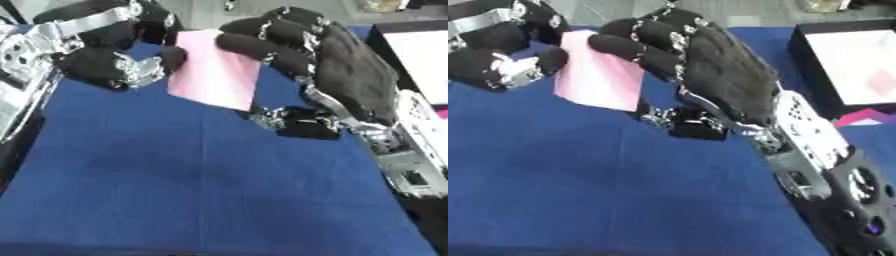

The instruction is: Pick up the objects with one hand, pass them to the other hand, and then place them into the box on the other side of the table.

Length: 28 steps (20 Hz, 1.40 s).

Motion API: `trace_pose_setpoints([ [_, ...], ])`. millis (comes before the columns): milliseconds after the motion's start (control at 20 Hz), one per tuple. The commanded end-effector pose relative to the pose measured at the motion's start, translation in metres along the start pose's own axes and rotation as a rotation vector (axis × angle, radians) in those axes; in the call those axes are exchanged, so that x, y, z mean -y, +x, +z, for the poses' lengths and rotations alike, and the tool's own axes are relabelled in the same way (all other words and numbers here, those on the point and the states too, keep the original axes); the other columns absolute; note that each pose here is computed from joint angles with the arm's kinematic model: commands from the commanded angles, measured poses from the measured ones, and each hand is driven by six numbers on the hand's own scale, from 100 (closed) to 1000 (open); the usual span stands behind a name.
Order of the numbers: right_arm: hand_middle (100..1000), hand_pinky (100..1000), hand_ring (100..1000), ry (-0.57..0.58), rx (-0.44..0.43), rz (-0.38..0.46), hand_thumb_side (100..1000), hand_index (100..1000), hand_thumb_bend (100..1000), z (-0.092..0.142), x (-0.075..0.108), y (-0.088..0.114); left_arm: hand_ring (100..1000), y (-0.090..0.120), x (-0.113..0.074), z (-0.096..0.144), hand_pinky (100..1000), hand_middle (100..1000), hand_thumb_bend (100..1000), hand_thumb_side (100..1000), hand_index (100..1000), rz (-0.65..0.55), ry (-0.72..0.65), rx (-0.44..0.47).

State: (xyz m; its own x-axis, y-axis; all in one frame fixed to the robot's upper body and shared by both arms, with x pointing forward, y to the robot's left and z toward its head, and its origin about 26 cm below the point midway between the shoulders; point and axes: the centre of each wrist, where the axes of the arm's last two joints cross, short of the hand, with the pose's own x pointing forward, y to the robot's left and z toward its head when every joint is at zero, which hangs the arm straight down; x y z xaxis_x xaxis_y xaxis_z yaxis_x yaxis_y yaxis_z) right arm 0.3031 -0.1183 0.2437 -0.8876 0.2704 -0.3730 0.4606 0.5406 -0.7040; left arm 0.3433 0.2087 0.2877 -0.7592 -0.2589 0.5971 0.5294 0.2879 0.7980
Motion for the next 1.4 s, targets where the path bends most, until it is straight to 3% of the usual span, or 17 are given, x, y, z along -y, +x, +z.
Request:
trace_pose_setpoints([
  [50,726,669,683,-0.078,0.003,-0.004,100,904,257,-0.006,0.006,0.000,486,0.008,-0.003,-0.004,708,339,100,507,639,-0.019,-0.015,0.022],
  [400,616,638,632,-0.191,-0.031,-0.038,100,838,186,-0.007,0.006,0.000,506,0.010,-0.001,-0.009,719,374,100,556,671,-0.021,-0.052,0.044],
  [550,590,630,618,-0.227,-0.042,-0.048,100,824,162,-0.007,0.006,0.000,548,0.009,-0.001,-0.010,739,455,102,732,732,-0.025,-0.071,0.046],
  [750,588,630,619,-0.240,-0.043,-0.050,100,824,159,-0.006,0.006,-0.001,603,0.007,-0.003,-0.008,756,535,337,921,780,-0.038,-0.086,0.048],
  [900,589,633,621,-0.239,-0.047,-0.053,100,827,149,-0.005,0.005,-0.001,663,0.004,-0.006,-0.006,775,614,422,992,805,-0.048,-0.074,0.044],
  [1400,587,636,624,-0.238,-0.065,-0.077,100,826,118,-0.003,0.004,-0.003,710,-0.003,-0.015,0.000,794,687,520,1000,832,-0.027,0.014,0.050],
])
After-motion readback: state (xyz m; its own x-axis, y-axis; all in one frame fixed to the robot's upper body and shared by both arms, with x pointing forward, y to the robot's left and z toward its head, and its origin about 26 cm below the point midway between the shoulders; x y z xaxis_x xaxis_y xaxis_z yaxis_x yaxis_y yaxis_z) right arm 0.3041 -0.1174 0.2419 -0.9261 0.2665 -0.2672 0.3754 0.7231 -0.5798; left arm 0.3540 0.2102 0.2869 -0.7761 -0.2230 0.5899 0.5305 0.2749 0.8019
